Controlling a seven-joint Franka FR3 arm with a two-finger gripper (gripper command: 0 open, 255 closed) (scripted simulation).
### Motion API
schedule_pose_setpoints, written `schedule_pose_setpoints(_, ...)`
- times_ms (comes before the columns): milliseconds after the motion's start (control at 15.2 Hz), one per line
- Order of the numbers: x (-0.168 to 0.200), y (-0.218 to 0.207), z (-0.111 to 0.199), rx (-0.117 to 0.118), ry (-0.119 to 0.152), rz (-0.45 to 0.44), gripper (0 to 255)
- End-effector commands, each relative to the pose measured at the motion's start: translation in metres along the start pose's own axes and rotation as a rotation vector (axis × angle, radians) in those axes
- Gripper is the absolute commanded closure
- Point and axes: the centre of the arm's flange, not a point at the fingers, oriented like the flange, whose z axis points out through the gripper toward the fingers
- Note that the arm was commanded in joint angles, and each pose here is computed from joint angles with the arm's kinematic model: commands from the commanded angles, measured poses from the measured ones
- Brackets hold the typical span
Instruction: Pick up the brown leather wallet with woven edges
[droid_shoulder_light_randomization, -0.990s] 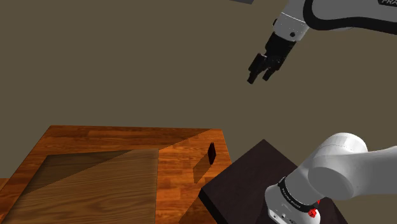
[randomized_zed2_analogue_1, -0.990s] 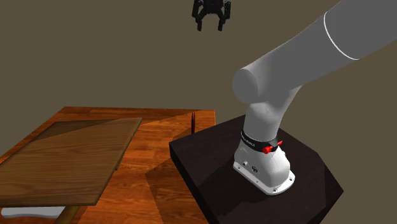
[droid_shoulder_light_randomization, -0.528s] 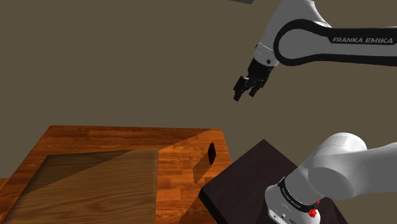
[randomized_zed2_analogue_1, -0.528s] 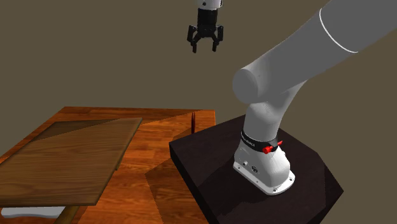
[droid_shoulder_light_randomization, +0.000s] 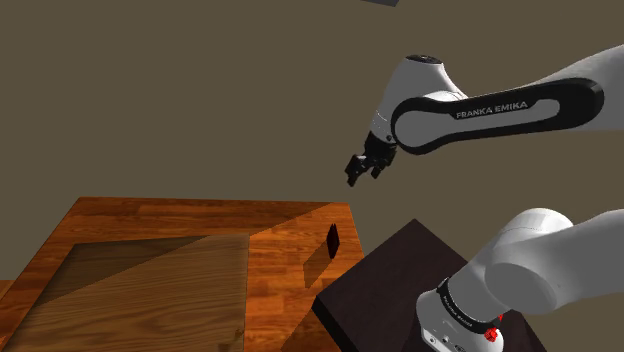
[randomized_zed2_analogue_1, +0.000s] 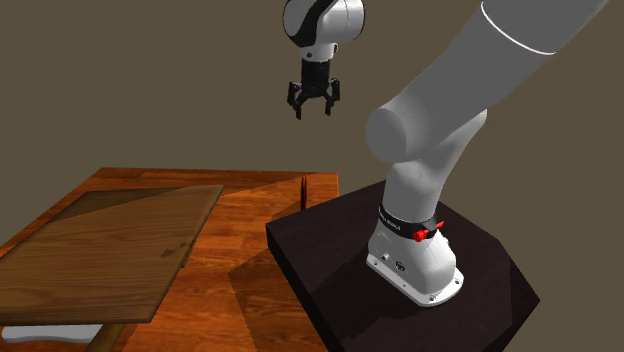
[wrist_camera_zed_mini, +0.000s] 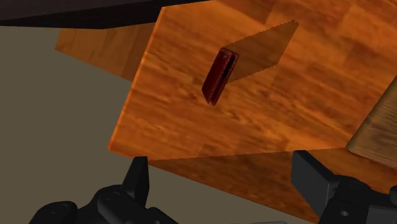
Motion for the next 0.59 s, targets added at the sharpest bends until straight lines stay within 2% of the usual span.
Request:
schedule_pose_setpoints(0,0.004,-0.004,0.025,-0.005,0.000,0.004,0)
schedule_pose_setpoints(528,0.016,-0.017,0.129,-0.028,-0.012,0.018,0)
